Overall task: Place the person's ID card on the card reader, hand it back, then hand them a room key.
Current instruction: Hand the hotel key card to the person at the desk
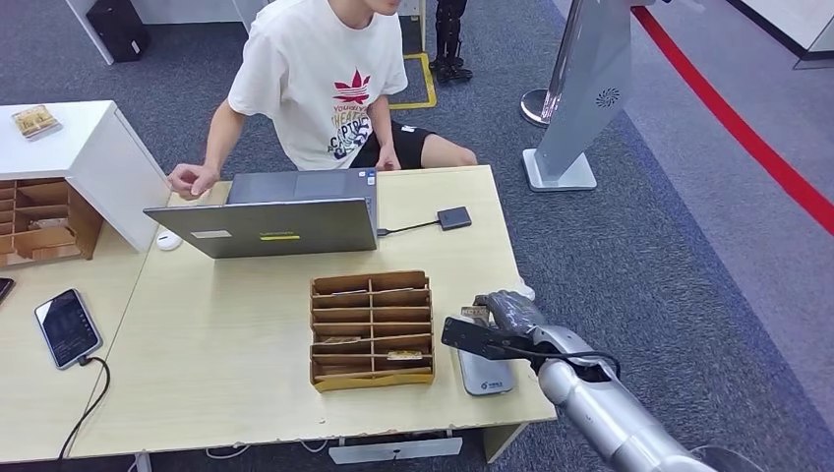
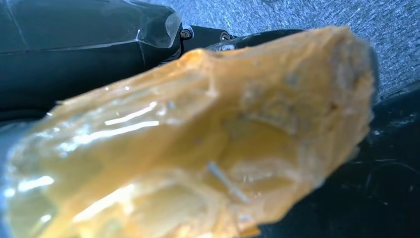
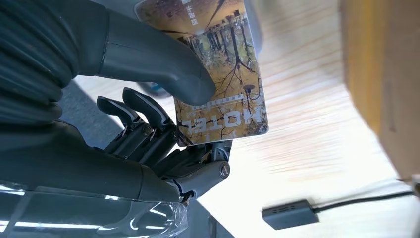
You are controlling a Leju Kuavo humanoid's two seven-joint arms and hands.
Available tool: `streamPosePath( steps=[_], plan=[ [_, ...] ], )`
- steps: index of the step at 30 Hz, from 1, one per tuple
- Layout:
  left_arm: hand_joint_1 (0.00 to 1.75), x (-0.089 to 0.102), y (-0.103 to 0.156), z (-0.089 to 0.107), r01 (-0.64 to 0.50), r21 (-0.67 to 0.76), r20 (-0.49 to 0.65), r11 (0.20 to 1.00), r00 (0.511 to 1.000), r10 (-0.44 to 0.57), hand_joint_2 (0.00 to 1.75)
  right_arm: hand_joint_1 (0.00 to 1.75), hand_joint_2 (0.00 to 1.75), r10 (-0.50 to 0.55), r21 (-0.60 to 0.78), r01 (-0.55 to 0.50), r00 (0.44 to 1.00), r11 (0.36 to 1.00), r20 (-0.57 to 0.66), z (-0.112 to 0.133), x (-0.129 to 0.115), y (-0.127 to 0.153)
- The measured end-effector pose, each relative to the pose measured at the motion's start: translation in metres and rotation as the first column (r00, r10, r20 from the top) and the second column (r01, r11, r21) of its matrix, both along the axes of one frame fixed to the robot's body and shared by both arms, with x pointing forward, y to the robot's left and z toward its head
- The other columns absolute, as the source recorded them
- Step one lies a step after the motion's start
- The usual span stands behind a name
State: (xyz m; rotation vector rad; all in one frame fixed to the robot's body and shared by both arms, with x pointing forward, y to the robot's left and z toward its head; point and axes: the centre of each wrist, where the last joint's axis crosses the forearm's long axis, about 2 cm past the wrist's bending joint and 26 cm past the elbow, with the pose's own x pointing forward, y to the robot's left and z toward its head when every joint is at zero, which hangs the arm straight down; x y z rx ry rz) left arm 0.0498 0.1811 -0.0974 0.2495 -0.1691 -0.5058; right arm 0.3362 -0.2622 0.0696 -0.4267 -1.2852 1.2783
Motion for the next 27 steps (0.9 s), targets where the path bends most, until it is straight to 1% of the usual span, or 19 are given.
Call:
streamPosePath(
  steps=[4,7,9,12,16,18,20,27],
  plan=[
    [0.00,-0.001,0.000,0.000,-0.006,-0.006,0.004,1.000,1.000,0.006,0.00,1.75,1.75,-0.032,0.127,0.017,0.993,0.992,0.115,0.007,-0.012,0.015],
    [0.00,-0.001,0.000,0.000,-0.008,-0.009,0.008,1.000,1.000,0.008,0.00,1.75,1.75,-0.066,0.215,0.020,0.976,0.976,0.210,0.020,-0.020,0.026],
    [0.00,-0.002,0.000,0.000,-0.009,-0.011,0.011,1.000,1.000,0.009,0.00,1.75,1.75,-0.101,0.283,0.017,0.953,0.959,0.286,0.032,-0.026,0.035],
    [0.00,-0.002,0.000,0.000,-0.010,-0.011,0.011,1.000,1.000,0.010,0.00,1.75,1.75,-0.179,0.396,0.004,0.896,0.918,0.406,0.055,-0.034,0.045],
    [0.00,-0.001,-0.001,0.000,-0.007,-0.012,0.012,1.000,1.000,0.008,0.00,1.75,1.75,-0.322,0.543,-0.021,0.786,0.839,0.528,0.085,-0.044,0.054],
    [0.00,-0.001,-0.001,0.000,-0.006,-0.012,0.012,1.000,1.000,0.006,0.00,1.75,1.75,-0.374,0.590,-0.033,0.745,0.807,0.553,0.096,-0.048,0.055],
    [0.00,0.000,-0.001,0.000,-0.006,-0.013,0.013,1.000,1.000,0.006,0.00,1.75,1.75,-0.403,0.616,-0.039,0.724,0.787,0.560,0.103,-0.052,0.056],
    [0.00,0.000,-0.001,0.000,-0.005,-0.013,0.013,1.000,1.000,0.005,0.00,1.75,1.75,-0.448,0.654,-0.045,0.693,0.756,0.565,0.115,-0.058,0.056]
  ],
)
